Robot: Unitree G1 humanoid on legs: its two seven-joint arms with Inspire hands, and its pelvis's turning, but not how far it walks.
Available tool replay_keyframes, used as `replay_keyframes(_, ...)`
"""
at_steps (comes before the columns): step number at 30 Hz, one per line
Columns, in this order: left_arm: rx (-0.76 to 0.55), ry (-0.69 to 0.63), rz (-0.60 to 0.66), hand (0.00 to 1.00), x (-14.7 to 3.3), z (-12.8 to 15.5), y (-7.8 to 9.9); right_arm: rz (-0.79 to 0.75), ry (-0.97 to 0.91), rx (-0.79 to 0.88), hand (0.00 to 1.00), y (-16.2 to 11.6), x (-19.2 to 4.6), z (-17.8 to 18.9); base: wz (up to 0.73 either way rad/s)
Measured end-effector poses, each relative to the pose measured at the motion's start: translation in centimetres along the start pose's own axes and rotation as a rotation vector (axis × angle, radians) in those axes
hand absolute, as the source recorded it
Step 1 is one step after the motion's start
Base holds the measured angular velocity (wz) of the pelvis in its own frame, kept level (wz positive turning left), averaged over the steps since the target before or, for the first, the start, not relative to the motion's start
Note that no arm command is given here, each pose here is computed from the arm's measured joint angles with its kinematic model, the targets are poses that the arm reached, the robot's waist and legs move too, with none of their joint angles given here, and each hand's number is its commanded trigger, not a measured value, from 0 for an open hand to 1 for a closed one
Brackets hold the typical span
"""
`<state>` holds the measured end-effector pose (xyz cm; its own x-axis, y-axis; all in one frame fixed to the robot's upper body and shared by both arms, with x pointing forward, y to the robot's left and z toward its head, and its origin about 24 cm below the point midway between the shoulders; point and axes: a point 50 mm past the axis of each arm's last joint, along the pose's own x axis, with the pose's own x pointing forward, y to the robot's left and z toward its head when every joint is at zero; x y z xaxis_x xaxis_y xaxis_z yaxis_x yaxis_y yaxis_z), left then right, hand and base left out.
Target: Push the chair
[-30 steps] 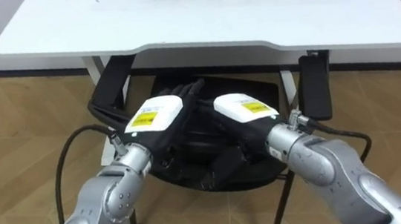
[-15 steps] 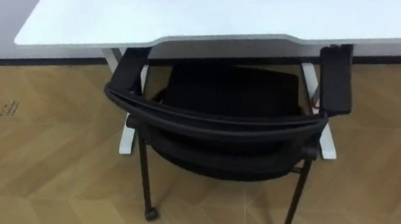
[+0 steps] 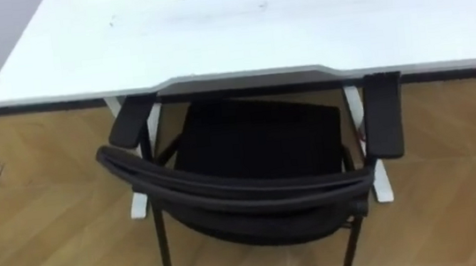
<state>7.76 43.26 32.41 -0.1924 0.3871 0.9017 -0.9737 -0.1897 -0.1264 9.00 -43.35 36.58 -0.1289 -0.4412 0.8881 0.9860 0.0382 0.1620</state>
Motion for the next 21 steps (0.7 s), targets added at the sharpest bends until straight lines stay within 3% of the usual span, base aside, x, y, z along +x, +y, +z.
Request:
replay_keyframes(3, 0.029, 0.244, 0.029, 0.00, -3.3, -4.8, 2.8, -0.127, 0.179, -0.051, 0.00, -4.1, -2.4, -4.0, -0.14)
replay_keyframes(5, 0.094, 0.519, 0.065, 0.00, -7.0, -9.3, 5.5, -0.216, 0.394, -0.126, 0.00, -8.2, -6.7, -7.8, -0.23)
replay_keyframes(6, 0.110, 0.593, 0.086, 0.00, -8.2, -10.3, 6.3, -0.238, 0.453, -0.145, 0.00, -9.2, -7.9, -8.7, -0.24)
replay_keyframes(8, 0.189, 0.860, 0.126, 0.00, -14.1, -13.2, 9.0, -0.321, 0.661, -0.234, 0.00, -13.7, -13.3, -10.9, -0.22)
replay_keyframes(9, 0.207, 0.915, 0.120, 0.00, -15.6, -13.5, 9.5, -0.339, 0.716, -0.274, 0.00, -15.2, -14.9, -11.3, -0.12)
replay_keyframes(11, 0.338, 1.101, 0.085, 0.00, -21.0, -14.8, 13.0, -0.417, 0.981, -0.440, 0.00, -21.0, -22.1, -12.4, -0.17)
replay_keyframes(12, 0.384, 1.150, 0.084, 0.00, -22.5, -15.0, 14.1, -0.443, 1.044, -0.473, 0.00, -22.3, -23.9, -12.4, -0.37)
replay_keyframes(14, 0.569, 1.337, 0.097, 0.00, -27.5, -15.2, 19.6, -0.563, 1.281, -0.609, 0.00, -27.4, -30.4, -11.4, -0.44)
replay_keyframes(17, 0.748, 1.509, 0.102, 0.00, -32.0, -13.8, 25.2, -0.701, 1.472, -0.709, 0.00, -31.3, -36.3, -8.9, -0.06)
replay_keyframes(21, 0.827, 1.652, -0.007, 0.00, -35.3, -12.2, 28.0, -0.703, 1.644, -0.805, 0.00, -33.3, -40.9, -6.5, 0.01)
